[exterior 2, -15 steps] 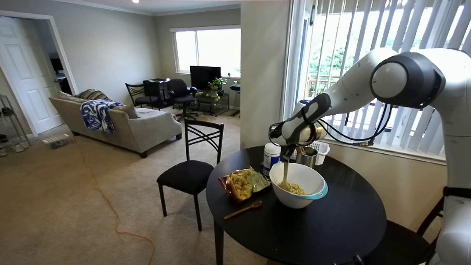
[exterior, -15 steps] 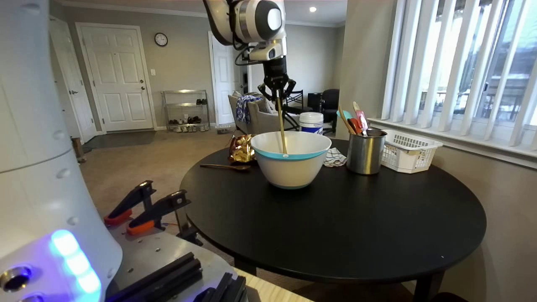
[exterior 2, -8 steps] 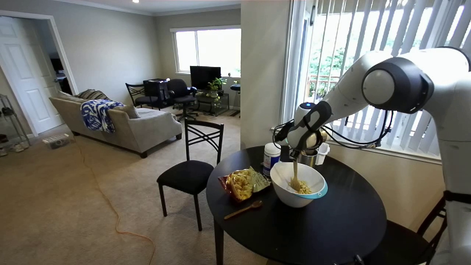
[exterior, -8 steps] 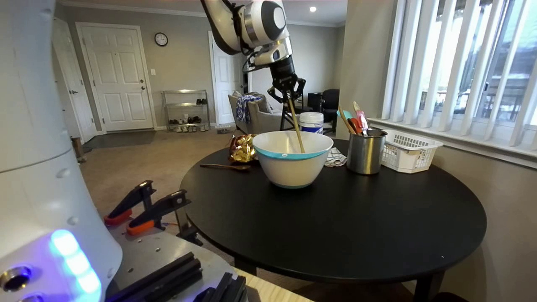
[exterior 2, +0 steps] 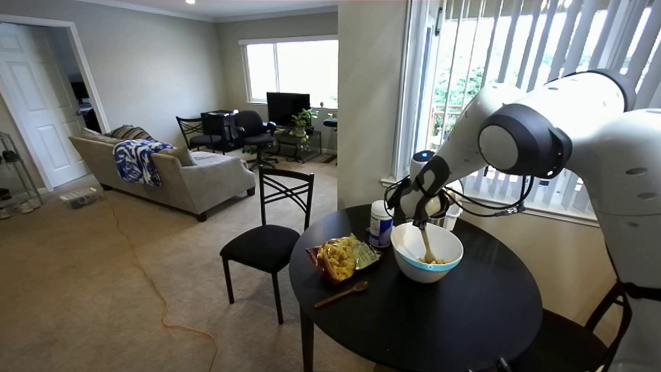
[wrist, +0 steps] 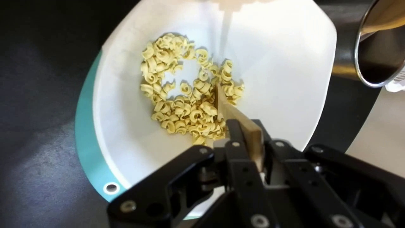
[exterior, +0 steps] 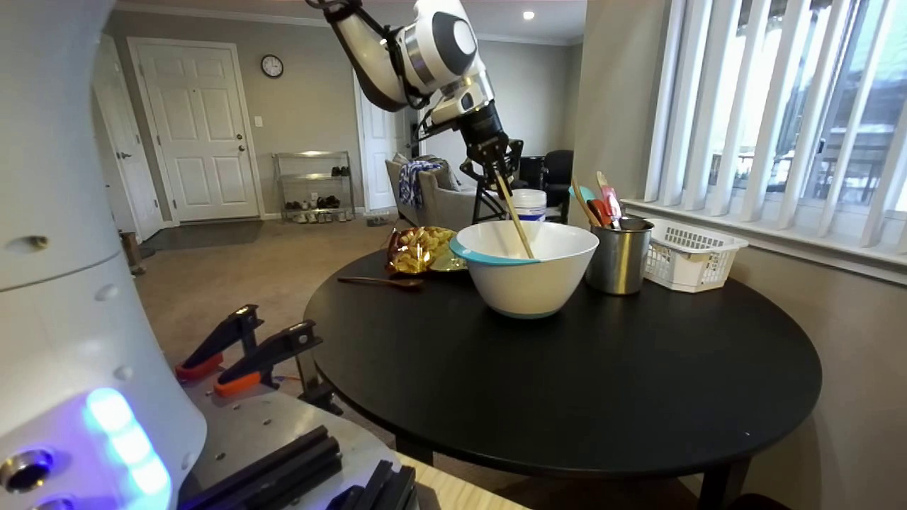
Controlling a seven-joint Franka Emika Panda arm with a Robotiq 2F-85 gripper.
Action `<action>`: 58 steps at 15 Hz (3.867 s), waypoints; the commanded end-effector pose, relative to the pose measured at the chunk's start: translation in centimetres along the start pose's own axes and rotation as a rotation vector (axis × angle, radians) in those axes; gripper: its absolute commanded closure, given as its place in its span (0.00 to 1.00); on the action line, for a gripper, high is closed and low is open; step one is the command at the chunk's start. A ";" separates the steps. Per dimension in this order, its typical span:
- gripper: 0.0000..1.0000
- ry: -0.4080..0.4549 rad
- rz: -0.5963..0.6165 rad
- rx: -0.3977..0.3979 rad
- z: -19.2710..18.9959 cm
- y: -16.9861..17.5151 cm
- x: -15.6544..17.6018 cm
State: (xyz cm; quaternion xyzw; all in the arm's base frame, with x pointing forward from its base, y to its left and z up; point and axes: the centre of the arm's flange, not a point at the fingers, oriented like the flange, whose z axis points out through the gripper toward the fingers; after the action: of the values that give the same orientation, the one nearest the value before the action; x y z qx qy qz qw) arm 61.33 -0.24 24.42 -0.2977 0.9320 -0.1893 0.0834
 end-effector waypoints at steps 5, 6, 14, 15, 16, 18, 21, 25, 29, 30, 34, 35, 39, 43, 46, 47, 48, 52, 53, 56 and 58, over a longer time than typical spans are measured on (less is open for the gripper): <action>0.95 0.053 -0.061 -0.146 -0.2 0.3 0.2; 0.95 0.066 -0.066 -0.166 -0.4 0.3 0.1; 0.96 0.063 -0.092 -0.306 -1.4 0.7 -0.9; 0.96 0.050 -0.095 -0.312 -1.5 0.7 -1.0; 0.96 0.038 -0.095 -0.321 -1.5 0.8 -1.2; 0.96 -0.002 -0.095 -0.353 -1.8 0.9 -1.5; 0.95 -0.054 -0.068 -0.373 -2.1 0.6 -1.7; 0.95 -0.064 -0.028 -0.348 -1.9 0.2 -1.4; 0.95 -0.075 -0.013 -0.335 -1.8 0.1 -1.4; 0.95 -0.077 -0.009 -0.333 -1.8 0.1 -1.4; 0.95 -0.100 0.023 -0.310 -1.5 -0.2 -1.4; 0.95 -0.107 0.043 -0.306 -1.5 -0.2 -1.5; 0.95 -0.131 0.137 -0.278 -1.1 -0.6 -1.6; 0.95 -0.132 0.195 -0.240 -0.6 -0.8 -1.3; 0.95 -0.142 0.230 -0.220 -0.2 -1.1 -0.8; 0.95 -0.145 0.238 -0.213 -0.1 -1.2 -0.8; 0.95 -0.148 0.245 -0.205 0.0 -1.2 -0.7; 0.95 -0.147 0.256 -0.152 0.3 -1.2 -0.4; 0.95 -0.144 0.256 -0.133 0.5 -1.2 -0.4; 0.95 -0.132 0.257 -0.076 0.9 -1.3 0.1; 0.95 -0.103 0.241 -0.048 0.9 -1.4 0.4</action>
State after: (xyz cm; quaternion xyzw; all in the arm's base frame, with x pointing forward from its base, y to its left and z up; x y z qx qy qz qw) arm 63.09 -2.27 25.76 -0.2018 0.9597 -0.1150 0.1584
